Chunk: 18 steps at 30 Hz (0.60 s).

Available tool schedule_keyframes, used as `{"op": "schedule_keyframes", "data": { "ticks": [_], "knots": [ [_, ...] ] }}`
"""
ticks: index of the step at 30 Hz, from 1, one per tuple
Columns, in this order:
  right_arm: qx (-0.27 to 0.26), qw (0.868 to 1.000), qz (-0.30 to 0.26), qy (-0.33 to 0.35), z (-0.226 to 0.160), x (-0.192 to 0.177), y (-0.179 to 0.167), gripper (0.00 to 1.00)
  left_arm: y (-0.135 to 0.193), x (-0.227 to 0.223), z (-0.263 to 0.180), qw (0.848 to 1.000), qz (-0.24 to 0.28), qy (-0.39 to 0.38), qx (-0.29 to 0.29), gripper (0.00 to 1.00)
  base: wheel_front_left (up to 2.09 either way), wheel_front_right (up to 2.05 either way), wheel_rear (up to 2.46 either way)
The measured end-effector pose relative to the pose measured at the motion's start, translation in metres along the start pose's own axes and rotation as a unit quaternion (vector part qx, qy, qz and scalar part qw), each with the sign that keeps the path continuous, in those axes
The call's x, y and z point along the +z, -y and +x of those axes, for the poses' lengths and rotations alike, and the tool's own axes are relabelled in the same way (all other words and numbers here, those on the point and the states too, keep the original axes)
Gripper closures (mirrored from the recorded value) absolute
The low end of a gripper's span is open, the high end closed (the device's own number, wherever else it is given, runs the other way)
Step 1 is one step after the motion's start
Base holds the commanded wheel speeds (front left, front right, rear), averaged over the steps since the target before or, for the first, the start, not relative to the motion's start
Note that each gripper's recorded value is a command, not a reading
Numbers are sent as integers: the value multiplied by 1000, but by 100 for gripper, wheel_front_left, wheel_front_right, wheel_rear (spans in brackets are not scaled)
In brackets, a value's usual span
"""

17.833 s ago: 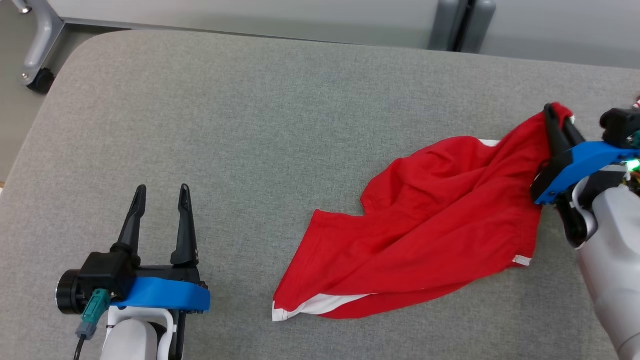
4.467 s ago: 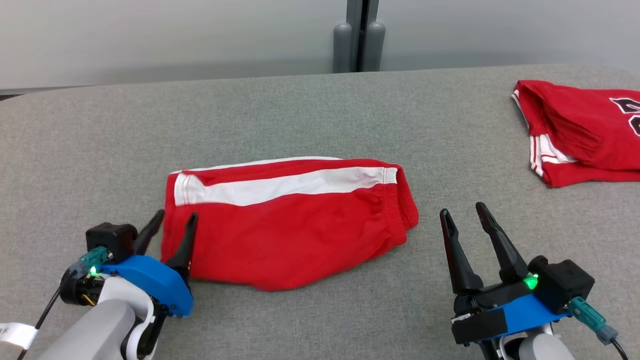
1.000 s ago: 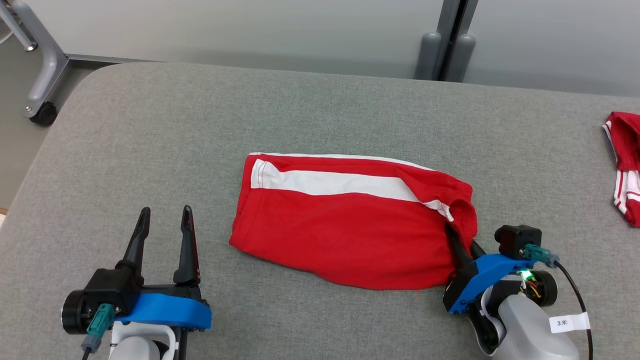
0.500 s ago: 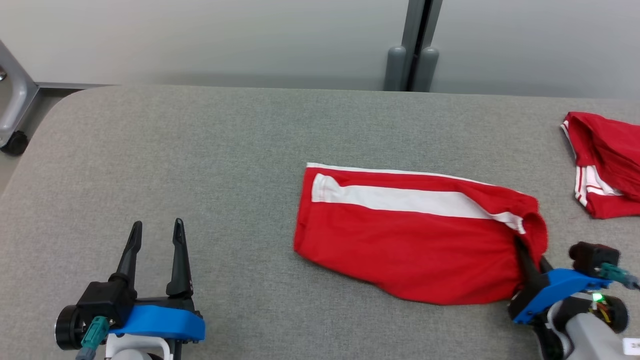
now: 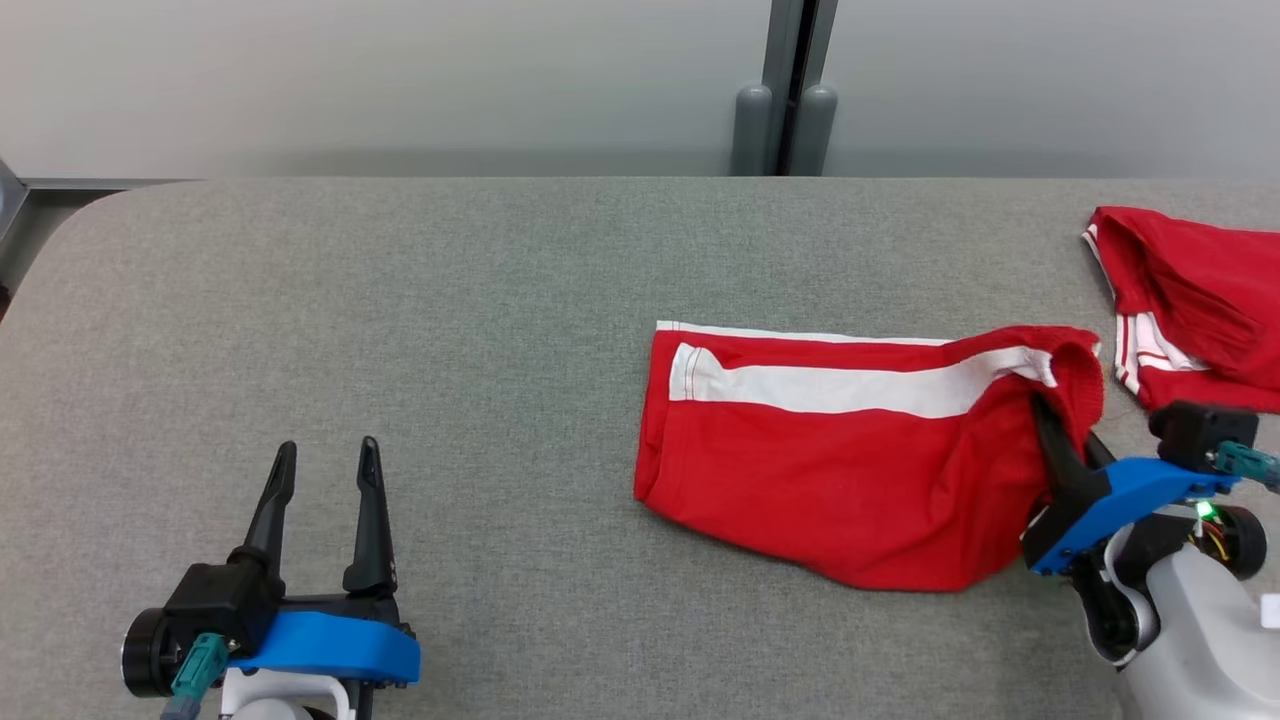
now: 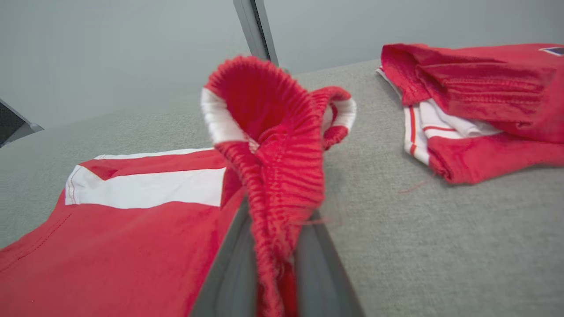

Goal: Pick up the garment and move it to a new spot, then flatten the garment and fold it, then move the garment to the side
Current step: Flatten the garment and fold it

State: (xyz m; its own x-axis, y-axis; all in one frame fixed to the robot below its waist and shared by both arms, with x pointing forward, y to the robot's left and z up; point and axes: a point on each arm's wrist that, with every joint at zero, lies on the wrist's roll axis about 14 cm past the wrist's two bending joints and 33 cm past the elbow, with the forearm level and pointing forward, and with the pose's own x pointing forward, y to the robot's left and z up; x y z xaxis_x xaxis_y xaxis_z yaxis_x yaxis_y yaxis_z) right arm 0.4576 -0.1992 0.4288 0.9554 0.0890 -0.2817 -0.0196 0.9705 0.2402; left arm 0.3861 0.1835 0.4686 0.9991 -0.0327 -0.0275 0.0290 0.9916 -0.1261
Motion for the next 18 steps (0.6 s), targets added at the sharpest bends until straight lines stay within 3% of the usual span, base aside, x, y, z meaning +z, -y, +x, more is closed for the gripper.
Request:
{"op": "schedule_keyframes", "data": {
  "ticks": [18],
  "knots": [
    [106,993,-48,9,18,14,-106,100,7,-2,5,1000,-6,-3,-7,0,0,0,0]
  ]
}}
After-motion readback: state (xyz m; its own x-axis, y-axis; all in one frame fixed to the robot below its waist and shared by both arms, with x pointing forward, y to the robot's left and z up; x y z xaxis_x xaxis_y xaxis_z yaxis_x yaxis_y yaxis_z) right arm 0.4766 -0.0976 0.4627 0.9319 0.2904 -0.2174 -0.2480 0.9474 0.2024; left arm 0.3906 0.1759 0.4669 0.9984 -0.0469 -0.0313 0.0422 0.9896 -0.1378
